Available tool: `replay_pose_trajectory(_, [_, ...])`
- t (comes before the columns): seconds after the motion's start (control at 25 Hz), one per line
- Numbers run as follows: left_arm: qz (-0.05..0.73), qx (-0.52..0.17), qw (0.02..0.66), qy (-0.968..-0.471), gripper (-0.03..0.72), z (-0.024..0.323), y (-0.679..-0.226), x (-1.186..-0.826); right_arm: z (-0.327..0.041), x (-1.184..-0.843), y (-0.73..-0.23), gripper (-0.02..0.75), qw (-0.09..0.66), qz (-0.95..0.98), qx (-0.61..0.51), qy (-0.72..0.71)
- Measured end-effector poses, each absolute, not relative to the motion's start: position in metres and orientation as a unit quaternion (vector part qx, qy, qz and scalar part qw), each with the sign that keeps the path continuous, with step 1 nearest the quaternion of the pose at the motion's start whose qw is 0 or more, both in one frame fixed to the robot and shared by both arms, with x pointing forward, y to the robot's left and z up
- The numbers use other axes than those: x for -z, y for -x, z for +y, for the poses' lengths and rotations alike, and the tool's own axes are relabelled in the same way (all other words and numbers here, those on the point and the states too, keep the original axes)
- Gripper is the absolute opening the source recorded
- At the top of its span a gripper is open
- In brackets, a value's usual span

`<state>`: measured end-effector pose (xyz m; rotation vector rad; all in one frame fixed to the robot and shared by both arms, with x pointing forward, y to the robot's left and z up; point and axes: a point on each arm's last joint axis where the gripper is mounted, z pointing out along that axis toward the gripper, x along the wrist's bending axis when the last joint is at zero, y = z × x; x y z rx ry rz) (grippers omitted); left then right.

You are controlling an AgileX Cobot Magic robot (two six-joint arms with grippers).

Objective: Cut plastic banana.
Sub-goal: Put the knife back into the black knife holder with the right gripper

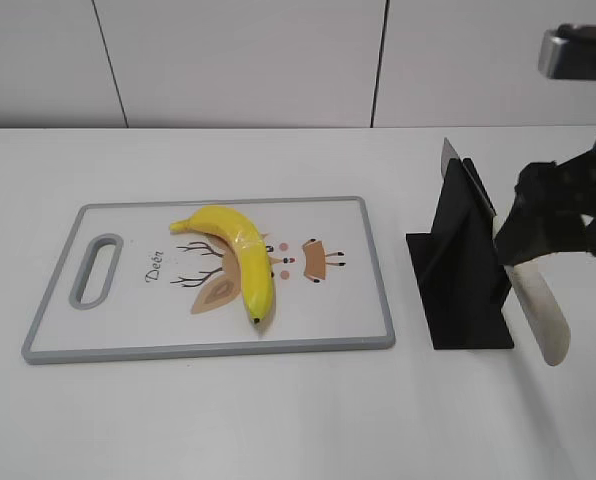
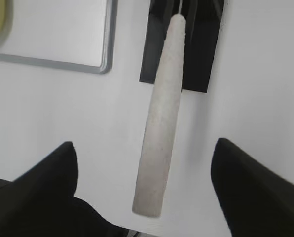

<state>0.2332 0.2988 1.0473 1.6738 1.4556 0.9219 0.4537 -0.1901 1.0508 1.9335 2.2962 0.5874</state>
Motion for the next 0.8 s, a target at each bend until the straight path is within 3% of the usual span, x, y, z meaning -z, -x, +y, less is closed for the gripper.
replay_pose_trajectory(0.36, [0.565, -0.358, 0.362, -0.65, 0.58, 0.299, -0.233, -1.047, -0.221, -1.114, -0.386, 0.627, 0.137, 0.784, -0.314, -0.518])
replay_pose_trajectory(0.8, [0.565, -0.358, 0.362, -0.65, 0.536, 0.299, -0.233, -1.047, -0.268, -1.061, -0.29, 0.6, 0.193, 0.786, -0.353, -0.469])
